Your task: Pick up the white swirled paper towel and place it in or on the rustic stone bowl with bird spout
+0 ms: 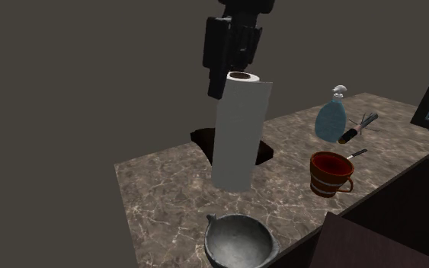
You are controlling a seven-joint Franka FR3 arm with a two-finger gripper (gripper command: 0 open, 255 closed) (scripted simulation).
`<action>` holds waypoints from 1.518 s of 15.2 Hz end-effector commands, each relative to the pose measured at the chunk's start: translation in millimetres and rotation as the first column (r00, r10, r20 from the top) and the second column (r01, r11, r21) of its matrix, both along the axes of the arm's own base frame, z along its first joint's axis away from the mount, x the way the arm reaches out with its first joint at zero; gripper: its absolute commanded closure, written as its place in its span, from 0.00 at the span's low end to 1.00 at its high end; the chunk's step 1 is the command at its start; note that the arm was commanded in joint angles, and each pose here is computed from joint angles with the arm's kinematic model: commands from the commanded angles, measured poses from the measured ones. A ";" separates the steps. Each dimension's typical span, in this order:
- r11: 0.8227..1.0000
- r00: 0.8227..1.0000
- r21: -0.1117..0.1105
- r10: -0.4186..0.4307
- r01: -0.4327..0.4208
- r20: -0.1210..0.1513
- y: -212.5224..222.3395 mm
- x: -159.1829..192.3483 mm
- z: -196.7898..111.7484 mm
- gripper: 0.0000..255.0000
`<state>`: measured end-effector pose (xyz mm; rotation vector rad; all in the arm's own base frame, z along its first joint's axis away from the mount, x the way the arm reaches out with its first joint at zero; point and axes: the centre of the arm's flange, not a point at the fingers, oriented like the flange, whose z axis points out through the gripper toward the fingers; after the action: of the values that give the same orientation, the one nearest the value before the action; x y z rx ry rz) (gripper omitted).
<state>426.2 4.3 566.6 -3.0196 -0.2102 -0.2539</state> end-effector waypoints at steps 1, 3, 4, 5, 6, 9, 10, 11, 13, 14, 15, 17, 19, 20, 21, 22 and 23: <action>1.000 1.000 -0.001 0.000 0.000 -0.001 2.5 -24.8 8.7 1.00; 1.000 1.000 -0.001 0.000 0.000 -0.001 4.0 -35.8 7.1 1.00; 1.000 1.000 -0.001 0.000 0.000 -0.001 4.0 -35.8 1.7 1.00; 1.000 1.000 -0.001 0.000 0.000 -0.001 4.0 -35.8 -3.5 1.00; 1.000 1.000 -0.001 0.000 0.000 -0.001 4.0 -35.8 -8.8 1.00; 1.000 1.000 -0.001 0.000 0.000 -0.001 4.0 -35.8 -24.6 1.00; 1.000 1.000 -0.001 0.000 0.000 -0.001 4.0 -35.8 -29.9 1.00; 1.000 1.000 -0.001 0.000 0.000 -0.001 4.0 -35.8 -35.2 1.00; 1.000 1.000 -0.001 0.000 0.000 -0.001 4.0 -35.8 -45.8 1.00; 1.000 1.000 -0.001 0.000 0.000 -0.001 4.0 -35.8 -51.0 1.00; 1.000 1.000 -0.001 0.000 0.000 -0.001 4.0 -35.8 -56.3 1.00; 1.000 1.000 -0.001 0.000 0.000 -0.001 4.0 -35.8 -66.9 1.00; 1.000 1.000 -0.001 0.000 0.000 -0.001 4.0 -35.8 -77.4 1.00; 1.000 1.000 -0.001 0.000 0.000 -0.001 4.0 -35.8 -82.7 1.00; 1.000 1.000 -0.001 0.000 0.000 -0.001 4.0 -35.8 -88.0 1.00; 1.000 1.000 -0.001 0.000 0.000 -0.001 4.0 -35.8 -93.3 1.00; 1.000 1.000 -0.001 0.000 0.000 -0.001 4.0 -35.8 -98.6 1.00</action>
<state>388.9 8.7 472.6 -3.0203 -0.2099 -0.2520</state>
